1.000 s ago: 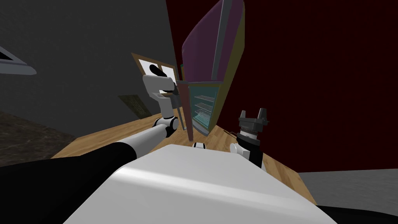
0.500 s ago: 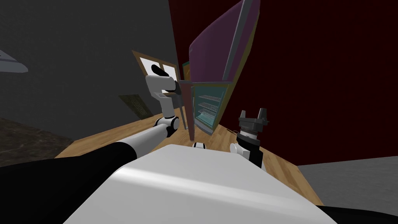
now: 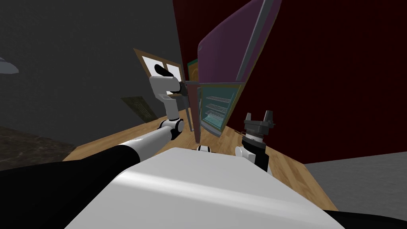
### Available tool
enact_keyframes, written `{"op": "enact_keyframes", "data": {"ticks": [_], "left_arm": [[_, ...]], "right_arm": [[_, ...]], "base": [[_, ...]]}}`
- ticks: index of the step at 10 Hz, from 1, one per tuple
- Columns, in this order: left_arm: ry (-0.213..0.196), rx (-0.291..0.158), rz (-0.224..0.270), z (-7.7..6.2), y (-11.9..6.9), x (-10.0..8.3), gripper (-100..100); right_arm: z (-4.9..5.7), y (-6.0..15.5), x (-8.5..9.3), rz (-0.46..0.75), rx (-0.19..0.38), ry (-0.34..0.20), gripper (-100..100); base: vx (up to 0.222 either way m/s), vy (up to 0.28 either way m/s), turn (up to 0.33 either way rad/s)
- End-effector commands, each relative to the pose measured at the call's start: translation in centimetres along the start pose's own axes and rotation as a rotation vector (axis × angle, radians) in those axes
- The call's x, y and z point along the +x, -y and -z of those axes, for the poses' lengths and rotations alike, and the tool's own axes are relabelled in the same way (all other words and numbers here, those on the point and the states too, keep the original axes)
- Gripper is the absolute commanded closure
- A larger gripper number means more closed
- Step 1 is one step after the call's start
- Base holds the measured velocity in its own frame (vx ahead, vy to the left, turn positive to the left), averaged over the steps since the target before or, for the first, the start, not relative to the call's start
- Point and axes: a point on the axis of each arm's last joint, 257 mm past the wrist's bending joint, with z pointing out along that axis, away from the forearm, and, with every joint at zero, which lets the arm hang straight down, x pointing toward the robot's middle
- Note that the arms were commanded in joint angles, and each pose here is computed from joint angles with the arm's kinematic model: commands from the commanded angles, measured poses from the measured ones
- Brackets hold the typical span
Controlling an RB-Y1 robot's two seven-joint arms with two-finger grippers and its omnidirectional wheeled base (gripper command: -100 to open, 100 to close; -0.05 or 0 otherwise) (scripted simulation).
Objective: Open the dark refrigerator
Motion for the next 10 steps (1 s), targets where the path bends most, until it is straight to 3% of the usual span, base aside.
{"op": "enact_keyframes", "data": {"ticks": [1, 6, 7, 9, 10], "left_arm": [[-0.032, -0.006, -0.004, 0.0, -0.3, 1.0, 100], [-0.12, -0.024, -0.014, 0.3, -0.9, 3.7, 100], [-0.12, -0.024, -0.014, 0.3, -0.9, 3.7, 100], [-0.179, -0.035, -0.021, 0.6, -1.2, 5.4, 100], [-0.161, -0.04, -0.026, 1.2, -0.9, 5.0, -100]], "right_arm": [[0.0, 0.0, 0.0, 0.0, 0.0, 0.0, 0], [0.0, 0.0, 0.0, 0.0, 0.0, 0.0, 0], [0.0, 0.0, 0.0, 0.0, 0.0, 0.0, 0], [0.0, 0.0, 0.0, 0.0, 0.0, 0.0, 0], [0.0, 0.0, 0.0, 0.0, 0.0, 0.0, 0]], "base": [[0.031, 0.218, -0.033], [0.029, 0.252, -0.05], [0.018, 0.244, -0.045], [0.043, 0.311, -0.06], [0.003, 0.174, -0.018]]}}
